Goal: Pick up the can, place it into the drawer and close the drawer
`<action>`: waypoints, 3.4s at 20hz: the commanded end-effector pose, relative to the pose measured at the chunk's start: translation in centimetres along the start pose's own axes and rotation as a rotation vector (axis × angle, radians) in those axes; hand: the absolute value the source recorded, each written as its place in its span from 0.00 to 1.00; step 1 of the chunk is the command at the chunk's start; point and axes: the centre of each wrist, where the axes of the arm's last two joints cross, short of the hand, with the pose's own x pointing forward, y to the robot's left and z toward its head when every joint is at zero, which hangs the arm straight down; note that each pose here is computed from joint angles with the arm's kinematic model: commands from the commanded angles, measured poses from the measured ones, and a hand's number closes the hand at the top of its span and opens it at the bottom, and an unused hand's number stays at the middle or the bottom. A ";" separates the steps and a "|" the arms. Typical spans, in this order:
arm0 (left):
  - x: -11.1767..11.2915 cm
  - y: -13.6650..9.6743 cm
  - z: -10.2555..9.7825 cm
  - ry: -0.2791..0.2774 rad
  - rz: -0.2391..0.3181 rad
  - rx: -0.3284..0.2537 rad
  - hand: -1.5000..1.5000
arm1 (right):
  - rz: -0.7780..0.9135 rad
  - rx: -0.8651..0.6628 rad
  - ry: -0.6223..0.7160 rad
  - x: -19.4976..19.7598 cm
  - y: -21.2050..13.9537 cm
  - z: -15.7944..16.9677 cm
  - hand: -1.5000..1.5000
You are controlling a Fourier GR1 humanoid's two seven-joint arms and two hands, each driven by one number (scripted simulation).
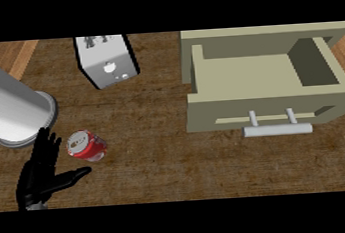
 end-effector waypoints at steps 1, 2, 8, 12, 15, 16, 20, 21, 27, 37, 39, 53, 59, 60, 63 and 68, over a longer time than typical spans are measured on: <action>-3.1 -0.9 -0.2 0.043 0.024 0.004 0.00 | -0.004 -0.015 0.000 0.9 0.0 -0.1 0.00; -4.0 -1.0 0.5 0.033 0.042 -0.003 0.00 | 0.019 0.003 -0.007 1.0 1.1 -1.7 0.00; -3.3 -0.7 -1.1 0.036 0.061 -0.026 0.00 | -0.015 -0.001 -0.001 0.0 -1.1 -1.4 0.00; -5.9 -1.6 -2.4 0.058 0.099 -0.032 0.00 | -0.007 -0.005 -0.004 0.4 0.2 -1.0 0.00; -3.6 -3.5 -3.1 0.055 0.123 -0.035 0.00 | 0.006 -0.008 0.017 1.3 0.3 -0.5 0.00; -6.4 -2.7 -1.7 0.047 0.128 -0.027 0.00 | -0.007 0.008 0.008 1.4 -0.2 0.0 0.00; -5.4 -1.7 -4.4 0.050 0.197 -0.007 1.00 | -0.022 0.000 0.011 2.0 -0.1 -1.2 0.00; -6.2 -0.8 -2.6 0.038 0.184 -0.034 1.00 | -0.021 -0.005 -0.003 1.4 0.8 0.2 0.00; -3.1 -4.2 -5.0 0.035 0.231 -0.198 1.00 | -0.041 -0.001 0.010 0.6 0.6 0.1 0.00; -0.7 -10.2 -6.3 -0.030 0.265 -0.224 1.00 | -0.032 -0.005 0.017 2.2 1.0 1.7 0.00; -0.7 -8.5 -6.3 -0.074 0.256 -0.232 1.00 | -0.038 0.007 0.018 3.3 1.6 1.6 0.00; 10.5 -18.3 -5.6 -0.213 0.187 -0.337 1.00 | -0.044 -0.014 0.000 2.2 0.5 1.3 0.00; 16.7 -20.6 -4.7 -0.221 0.176 -0.339 1.00 | -0.052 -0.021 0.006 2.4 2.4 0.9 0.00; 16.1 -22.4 -5.4 -0.226 0.152 -0.353 1.00 | -0.042 -0.014 -0.002 1.9 1.4 0.4 0.00; 17.0 -21.8 -5.3 -0.243 0.124 -0.347 1.00 | -0.046 -0.022 0.009 3.2 1.5 0.9 0.00; 20.1 -25.1 -6.5 -0.255 0.112 -0.350 1.00 | -0.047 -0.027 -0.008 1.4 0.4 0.1 0.00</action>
